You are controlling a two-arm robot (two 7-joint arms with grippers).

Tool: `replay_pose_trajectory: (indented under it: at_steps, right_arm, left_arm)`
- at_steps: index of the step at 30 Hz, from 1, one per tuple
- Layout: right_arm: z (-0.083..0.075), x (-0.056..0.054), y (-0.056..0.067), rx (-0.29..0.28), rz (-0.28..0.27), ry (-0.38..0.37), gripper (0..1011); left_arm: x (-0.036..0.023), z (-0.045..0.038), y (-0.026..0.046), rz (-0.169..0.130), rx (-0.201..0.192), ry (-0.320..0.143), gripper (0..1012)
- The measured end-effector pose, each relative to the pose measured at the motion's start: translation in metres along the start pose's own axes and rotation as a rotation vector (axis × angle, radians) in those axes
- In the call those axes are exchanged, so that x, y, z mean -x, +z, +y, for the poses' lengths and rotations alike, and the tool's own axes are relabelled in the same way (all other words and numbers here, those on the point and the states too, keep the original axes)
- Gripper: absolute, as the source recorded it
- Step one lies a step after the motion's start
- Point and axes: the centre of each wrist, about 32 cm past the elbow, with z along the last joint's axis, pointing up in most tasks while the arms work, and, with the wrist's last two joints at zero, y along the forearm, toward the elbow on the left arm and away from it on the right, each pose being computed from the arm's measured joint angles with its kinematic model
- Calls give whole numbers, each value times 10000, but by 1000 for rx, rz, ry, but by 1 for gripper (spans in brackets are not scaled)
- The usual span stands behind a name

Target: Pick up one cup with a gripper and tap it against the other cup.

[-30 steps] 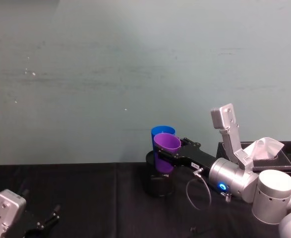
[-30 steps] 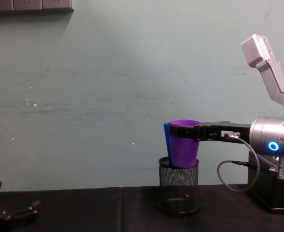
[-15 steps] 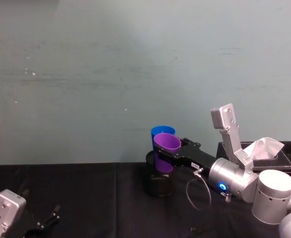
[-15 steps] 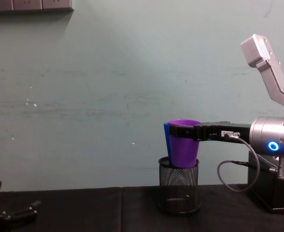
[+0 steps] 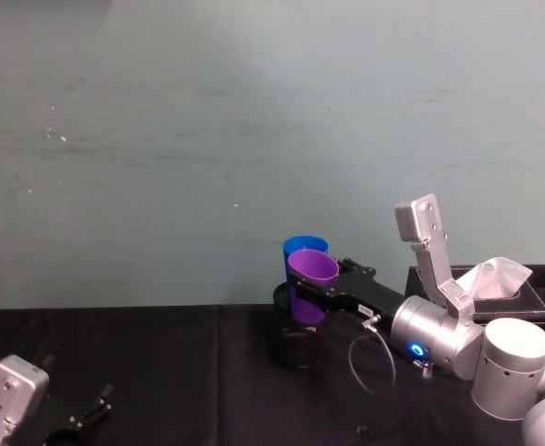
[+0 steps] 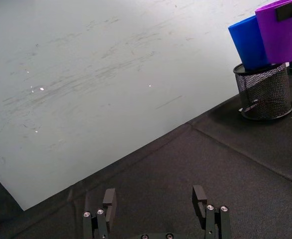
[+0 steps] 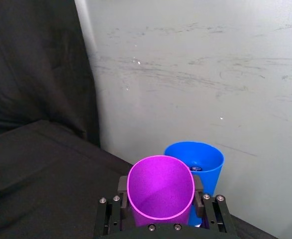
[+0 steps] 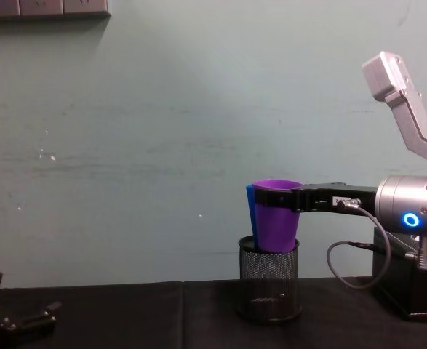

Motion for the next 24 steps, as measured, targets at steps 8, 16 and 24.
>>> replay_pose_trajectory:
  at_steps: [8, 16, 24]
  right_arm:
    - [0, 0, 0, 0, 0, 0, 735]
    - [0, 0, 0, 0, 0, 0, 735]
    - [0, 0, 0, 0, 0, 0, 735]
  left_arm:
    - [0, 0, 0, 0, 0, 0, 1000]
    - [0, 0, 0, 0, 0, 0, 1000]
    - [0, 0, 0, 0, 0, 0, 1000]
